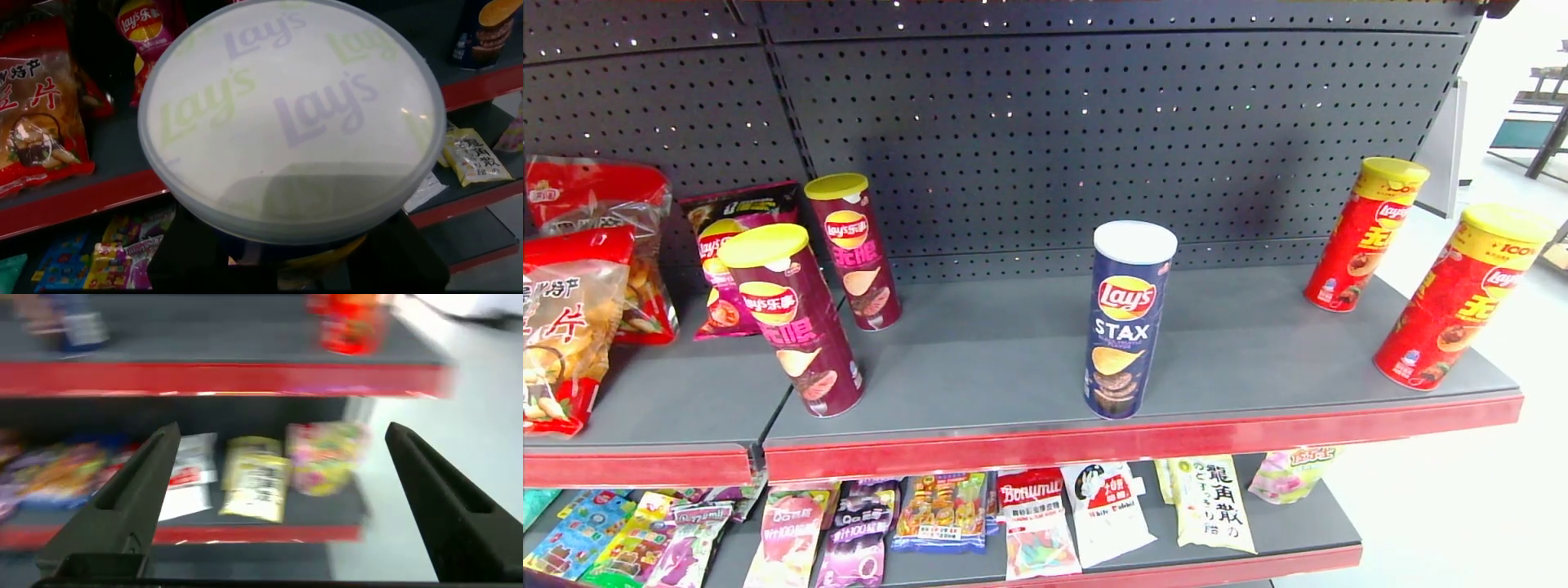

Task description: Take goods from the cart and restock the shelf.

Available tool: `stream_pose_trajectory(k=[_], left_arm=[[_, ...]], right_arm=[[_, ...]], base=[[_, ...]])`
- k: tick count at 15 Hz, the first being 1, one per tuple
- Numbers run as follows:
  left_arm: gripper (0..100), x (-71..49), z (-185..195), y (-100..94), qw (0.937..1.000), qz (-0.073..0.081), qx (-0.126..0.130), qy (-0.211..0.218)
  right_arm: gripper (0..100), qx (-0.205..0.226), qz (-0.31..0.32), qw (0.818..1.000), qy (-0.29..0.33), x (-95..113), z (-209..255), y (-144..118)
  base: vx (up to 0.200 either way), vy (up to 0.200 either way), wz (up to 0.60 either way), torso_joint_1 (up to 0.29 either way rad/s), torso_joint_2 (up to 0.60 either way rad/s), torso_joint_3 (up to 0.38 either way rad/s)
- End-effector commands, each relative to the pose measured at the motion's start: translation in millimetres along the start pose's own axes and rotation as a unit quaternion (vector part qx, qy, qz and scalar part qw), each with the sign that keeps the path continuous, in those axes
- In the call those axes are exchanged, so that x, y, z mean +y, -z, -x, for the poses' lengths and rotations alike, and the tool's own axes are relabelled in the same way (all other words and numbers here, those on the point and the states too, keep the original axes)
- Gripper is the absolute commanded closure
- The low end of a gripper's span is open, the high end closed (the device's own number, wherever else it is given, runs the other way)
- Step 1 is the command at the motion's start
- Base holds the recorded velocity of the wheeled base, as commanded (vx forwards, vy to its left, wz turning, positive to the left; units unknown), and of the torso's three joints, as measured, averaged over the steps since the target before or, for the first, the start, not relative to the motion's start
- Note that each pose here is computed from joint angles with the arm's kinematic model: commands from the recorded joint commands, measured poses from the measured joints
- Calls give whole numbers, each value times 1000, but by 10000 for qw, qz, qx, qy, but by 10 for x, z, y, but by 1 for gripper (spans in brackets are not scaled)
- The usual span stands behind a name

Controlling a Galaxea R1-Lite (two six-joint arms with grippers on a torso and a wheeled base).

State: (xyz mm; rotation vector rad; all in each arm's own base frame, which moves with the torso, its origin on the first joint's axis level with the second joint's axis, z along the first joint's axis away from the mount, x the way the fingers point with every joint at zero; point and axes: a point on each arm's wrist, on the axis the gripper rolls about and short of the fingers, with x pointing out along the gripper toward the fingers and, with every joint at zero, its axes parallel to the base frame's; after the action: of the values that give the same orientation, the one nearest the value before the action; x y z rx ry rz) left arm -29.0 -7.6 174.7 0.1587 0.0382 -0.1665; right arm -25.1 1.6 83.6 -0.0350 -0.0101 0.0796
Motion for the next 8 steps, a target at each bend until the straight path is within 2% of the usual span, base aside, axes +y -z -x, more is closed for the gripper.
stream_pose_trajectory(k=[1,2,4,6,8], left_arm=[[100,-5,12,11,10000,-14,-33,2],[100,-5,16,3,10000,-10,-47,0],[100,-3,27,-17,9999,-23,-97,-16],[100,-4,35,-29,9999,-30,-127,-21],[100,3,33,-64,9999,-36,-150,-17]], right_arm=[[0,-29,5,9995,-329,16,7,4],[0,-16,4,9999,-161,10,9,1],[0,-15,194,9970,753,-32,5,6],[0,-194,-34,9969,757,-33,-9,8],[0,-202,172,9986,456,-20,-13,11]], base=[[0,0,0,0,0,0],[0,0,0,0,0,0],[0,0,0,0,0,0],[0,0,0,0,0,0],[0,0,0,0,0,0]])
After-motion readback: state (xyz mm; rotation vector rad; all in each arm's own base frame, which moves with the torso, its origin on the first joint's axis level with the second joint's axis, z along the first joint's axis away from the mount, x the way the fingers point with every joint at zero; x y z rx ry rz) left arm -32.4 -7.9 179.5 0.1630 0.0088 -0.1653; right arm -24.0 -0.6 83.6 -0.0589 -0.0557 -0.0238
